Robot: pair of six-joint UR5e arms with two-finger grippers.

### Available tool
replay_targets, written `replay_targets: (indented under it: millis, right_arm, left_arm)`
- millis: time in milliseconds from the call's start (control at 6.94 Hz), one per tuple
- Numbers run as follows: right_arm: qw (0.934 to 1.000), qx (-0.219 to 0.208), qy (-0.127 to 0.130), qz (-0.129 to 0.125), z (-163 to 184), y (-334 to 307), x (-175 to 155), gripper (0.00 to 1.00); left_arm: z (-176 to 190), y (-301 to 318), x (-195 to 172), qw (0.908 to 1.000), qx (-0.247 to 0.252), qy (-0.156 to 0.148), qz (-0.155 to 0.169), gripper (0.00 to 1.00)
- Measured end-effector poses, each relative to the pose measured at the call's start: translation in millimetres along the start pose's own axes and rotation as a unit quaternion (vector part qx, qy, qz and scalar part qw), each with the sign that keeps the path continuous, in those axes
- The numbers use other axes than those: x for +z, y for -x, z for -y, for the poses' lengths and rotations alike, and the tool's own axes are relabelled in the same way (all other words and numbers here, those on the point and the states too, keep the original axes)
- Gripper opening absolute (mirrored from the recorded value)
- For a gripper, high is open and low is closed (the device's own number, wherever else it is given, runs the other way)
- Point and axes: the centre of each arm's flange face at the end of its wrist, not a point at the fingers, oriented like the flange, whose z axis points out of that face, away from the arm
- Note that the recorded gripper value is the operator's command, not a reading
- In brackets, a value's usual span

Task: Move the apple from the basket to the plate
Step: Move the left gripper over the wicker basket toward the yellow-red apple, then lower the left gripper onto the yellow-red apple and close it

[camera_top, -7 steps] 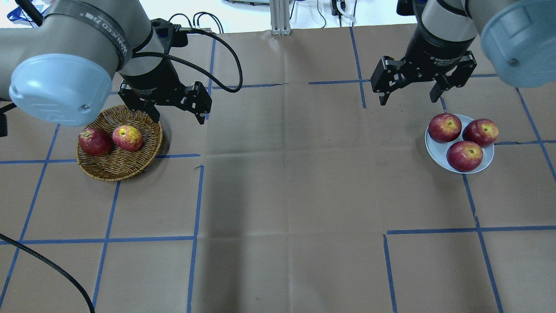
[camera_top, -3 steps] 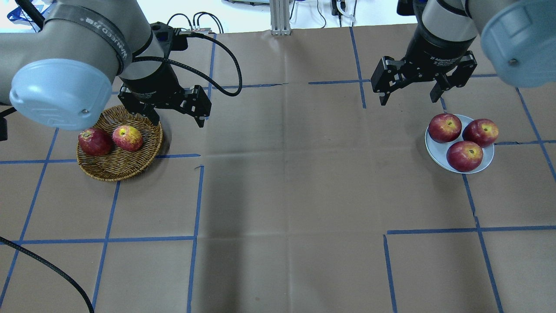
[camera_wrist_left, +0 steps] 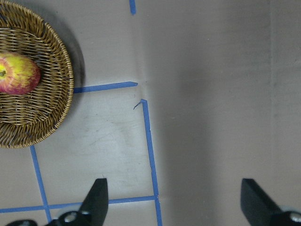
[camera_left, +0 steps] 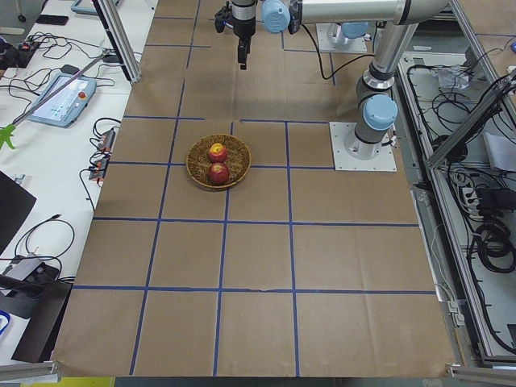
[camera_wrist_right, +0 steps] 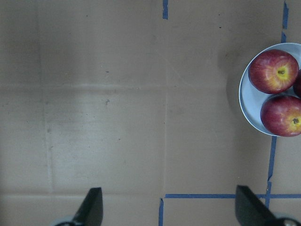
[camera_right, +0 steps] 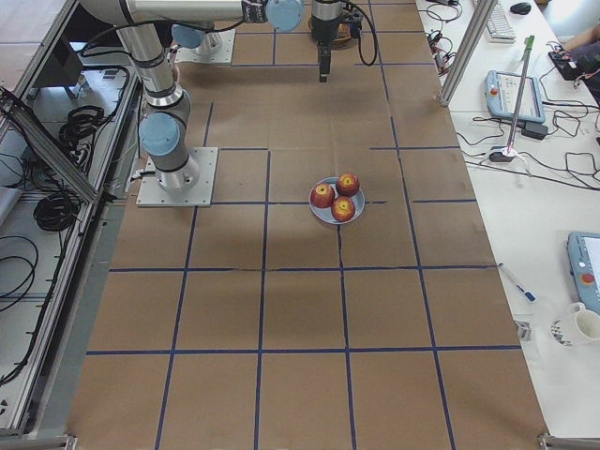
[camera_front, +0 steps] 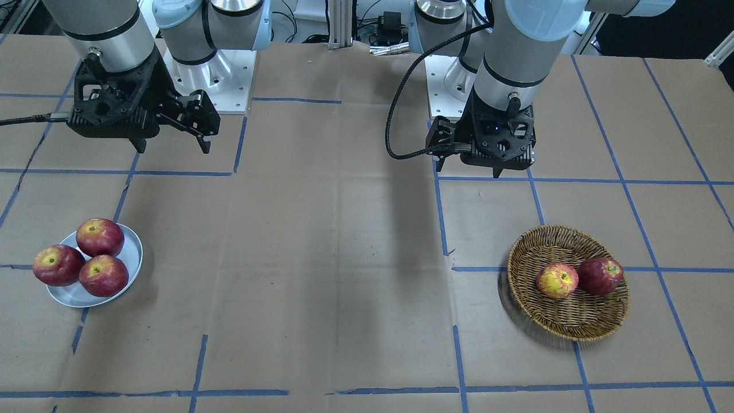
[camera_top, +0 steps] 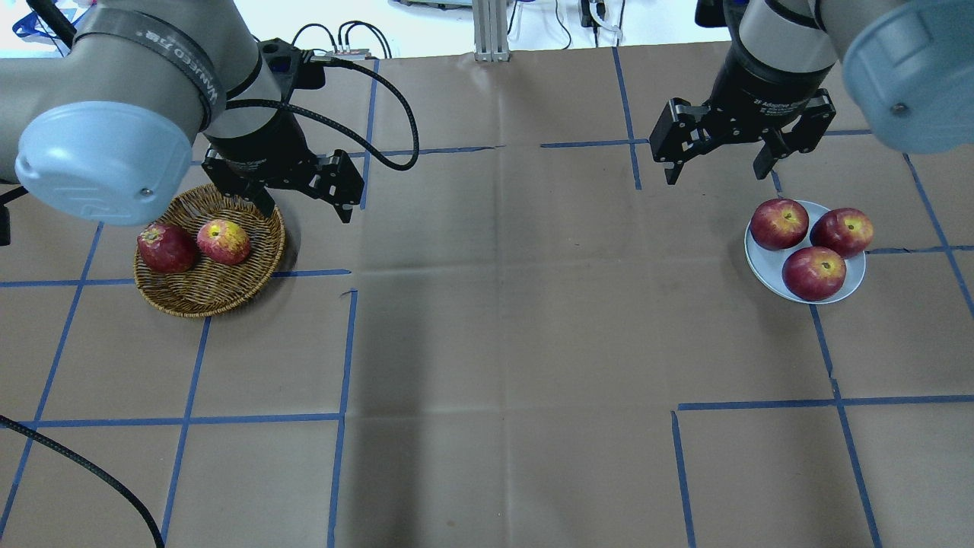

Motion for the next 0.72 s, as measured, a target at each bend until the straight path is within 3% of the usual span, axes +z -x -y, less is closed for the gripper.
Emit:
replay_targets:
  millis: [432, 720]
  right_arm:
    - [1.0, 0.0, 0.0, 0.0, 0, 0, 0, 1.0]
    - [1.0, 0.0, 0.0, 0.0, 0, 0, 0, 1.0]
  left_arm:
    - [22, 99, 34, 0.9946, 0.102, 0.014, -0.007, 0.99]
    - [46, 148, 66, 0.9825, 0.186, 0.0, 0.001, 0.99]
